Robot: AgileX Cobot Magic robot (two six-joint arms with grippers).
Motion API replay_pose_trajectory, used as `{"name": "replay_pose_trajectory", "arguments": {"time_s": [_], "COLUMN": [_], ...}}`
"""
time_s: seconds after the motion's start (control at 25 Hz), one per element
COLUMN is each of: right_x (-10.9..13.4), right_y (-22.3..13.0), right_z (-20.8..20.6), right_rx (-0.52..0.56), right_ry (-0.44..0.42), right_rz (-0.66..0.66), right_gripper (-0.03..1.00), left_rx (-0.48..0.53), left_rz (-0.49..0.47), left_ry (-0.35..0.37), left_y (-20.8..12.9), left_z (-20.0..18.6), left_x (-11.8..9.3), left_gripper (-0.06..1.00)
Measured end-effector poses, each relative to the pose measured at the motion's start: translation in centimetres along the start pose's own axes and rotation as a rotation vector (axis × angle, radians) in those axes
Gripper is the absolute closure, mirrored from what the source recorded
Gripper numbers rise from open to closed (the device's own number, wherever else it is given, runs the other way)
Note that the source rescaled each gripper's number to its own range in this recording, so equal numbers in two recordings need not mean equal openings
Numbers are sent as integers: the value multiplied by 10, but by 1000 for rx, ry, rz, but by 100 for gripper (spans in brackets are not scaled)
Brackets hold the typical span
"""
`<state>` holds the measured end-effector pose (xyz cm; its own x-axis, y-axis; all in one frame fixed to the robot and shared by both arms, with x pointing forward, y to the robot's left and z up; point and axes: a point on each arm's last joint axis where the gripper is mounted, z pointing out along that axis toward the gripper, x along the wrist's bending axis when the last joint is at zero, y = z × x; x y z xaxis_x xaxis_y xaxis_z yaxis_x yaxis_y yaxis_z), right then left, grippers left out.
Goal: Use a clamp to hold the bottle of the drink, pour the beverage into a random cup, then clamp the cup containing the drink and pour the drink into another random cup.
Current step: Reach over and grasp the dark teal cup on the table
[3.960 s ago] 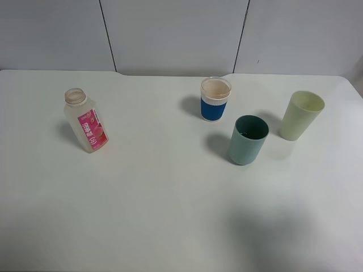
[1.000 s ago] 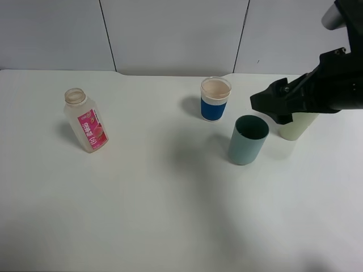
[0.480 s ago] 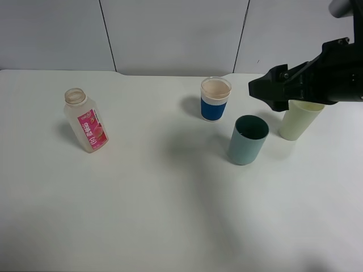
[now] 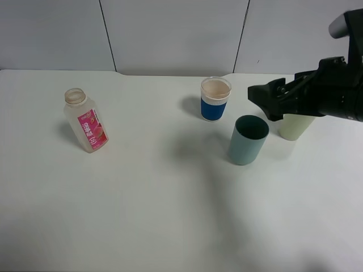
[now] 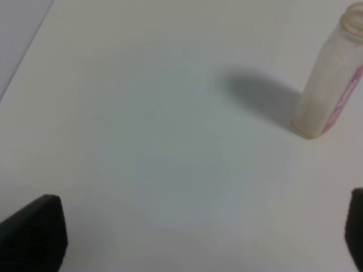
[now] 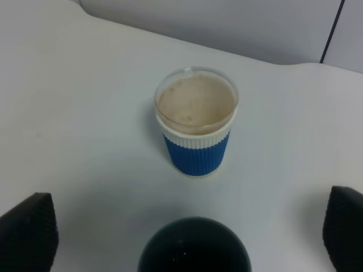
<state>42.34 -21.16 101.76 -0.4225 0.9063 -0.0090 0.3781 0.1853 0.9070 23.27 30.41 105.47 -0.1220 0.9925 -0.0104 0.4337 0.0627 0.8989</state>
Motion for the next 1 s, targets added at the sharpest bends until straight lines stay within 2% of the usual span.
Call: {"name": "replay_pose_trajectory", "arguments": {"time_s": [0.6, 1.0], "right_x": [-2, -5], "right_y": [-78, -113], "right_z": [-10, -3], "right_rx": [88, 225], "right_ry": [-29, -68], "right_rz": [60, 113], "right_gripper": [20, 20], "left_rx": [0, 0], "left_rz": [0, 0], "left_ry": [0, 0], "left_y": [0, 0], "left_z": [0, 0], "left_x": [0, 0], "left_gripper": [-6, -6]}}
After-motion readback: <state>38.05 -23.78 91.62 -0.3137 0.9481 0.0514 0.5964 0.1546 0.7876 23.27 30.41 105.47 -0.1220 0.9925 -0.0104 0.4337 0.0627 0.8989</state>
